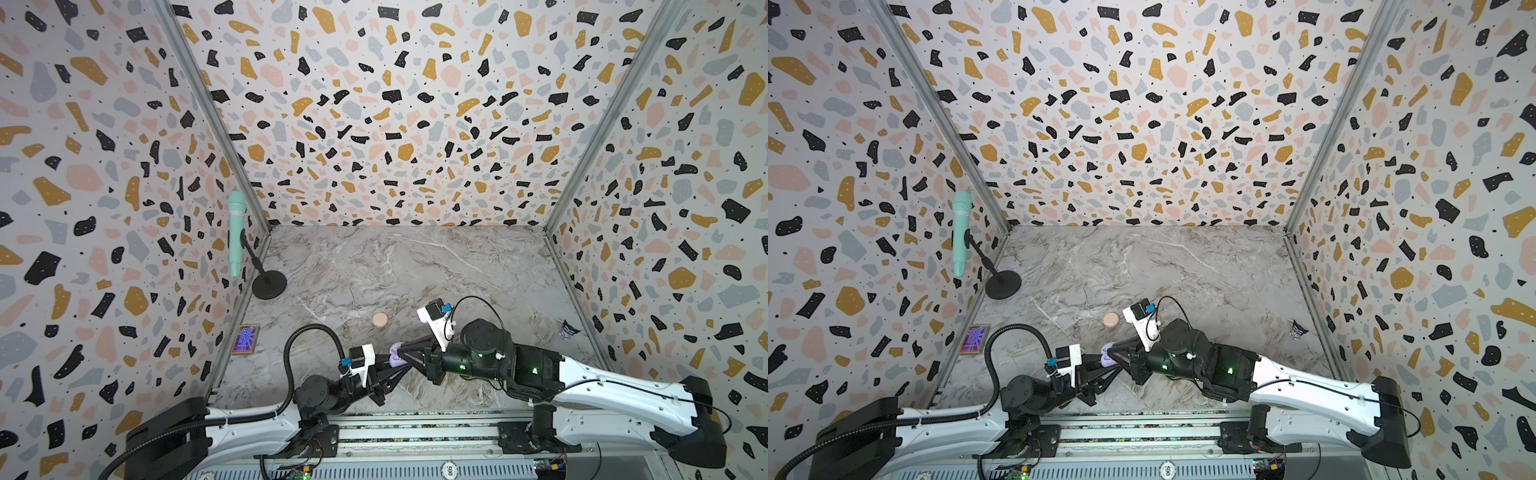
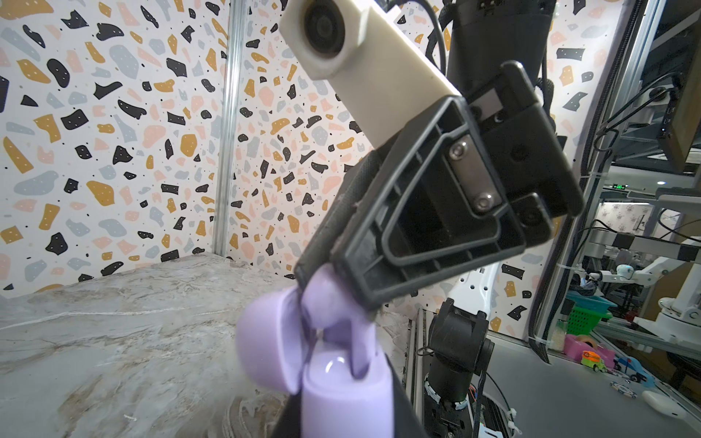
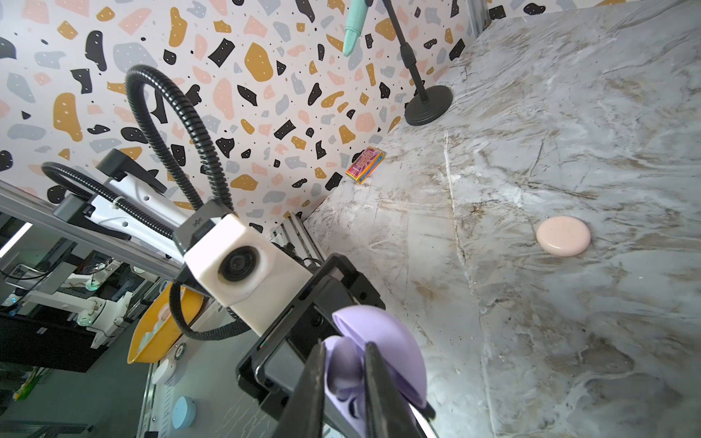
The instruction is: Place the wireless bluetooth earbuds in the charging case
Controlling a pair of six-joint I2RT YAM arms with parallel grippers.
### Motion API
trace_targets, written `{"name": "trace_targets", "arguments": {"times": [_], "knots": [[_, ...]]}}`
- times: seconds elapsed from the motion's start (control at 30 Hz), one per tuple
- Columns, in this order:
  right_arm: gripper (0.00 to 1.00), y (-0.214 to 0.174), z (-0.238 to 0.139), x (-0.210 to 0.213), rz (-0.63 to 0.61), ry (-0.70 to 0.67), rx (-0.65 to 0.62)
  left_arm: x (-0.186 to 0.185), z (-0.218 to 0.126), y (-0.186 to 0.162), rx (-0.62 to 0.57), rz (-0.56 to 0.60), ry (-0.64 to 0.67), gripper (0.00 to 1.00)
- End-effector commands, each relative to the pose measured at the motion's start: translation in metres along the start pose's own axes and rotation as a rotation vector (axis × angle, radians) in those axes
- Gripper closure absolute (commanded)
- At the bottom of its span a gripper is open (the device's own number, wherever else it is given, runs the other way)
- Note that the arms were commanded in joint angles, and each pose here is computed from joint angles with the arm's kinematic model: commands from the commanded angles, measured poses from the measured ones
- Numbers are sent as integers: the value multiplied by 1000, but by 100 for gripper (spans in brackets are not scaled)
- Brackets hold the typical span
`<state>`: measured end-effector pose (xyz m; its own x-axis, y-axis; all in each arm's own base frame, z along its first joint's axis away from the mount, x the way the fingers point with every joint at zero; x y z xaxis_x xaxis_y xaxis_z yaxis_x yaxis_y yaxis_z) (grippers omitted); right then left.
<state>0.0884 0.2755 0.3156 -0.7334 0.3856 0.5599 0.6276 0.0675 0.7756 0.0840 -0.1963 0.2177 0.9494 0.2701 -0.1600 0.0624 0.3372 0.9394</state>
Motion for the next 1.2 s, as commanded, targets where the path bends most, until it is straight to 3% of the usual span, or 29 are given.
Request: {"name": "trace_targets", "arguments": {"times": [0.0,0.37,0.9,1.17], "knots": [[74,4,-7,1,-14,-26,-7,-5,-9,9,-82,29,-38,100],[63,16,-18,7,-36,-33,-36,-6,-9,7,-75,30,-51,100],[62,8,4,25,-81,90,75,-6,-8,6,-64,32,-56,100],[61,20,-20,24,-76,27,-11,-6,-9,3,-56,31,-51,100]]}}
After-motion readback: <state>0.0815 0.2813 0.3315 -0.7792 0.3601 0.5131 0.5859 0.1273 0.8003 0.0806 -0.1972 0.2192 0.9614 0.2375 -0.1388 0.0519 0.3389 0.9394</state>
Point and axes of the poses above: each gripper's point midway between its finger pads, its own z axis out along the fingers, its own x axis along the line the jaws close on, y = z × x, the point moved 8 cm from there along -z, back along the fingers, and after that the axes turned 1 degree about z, right-handed, at the moved point
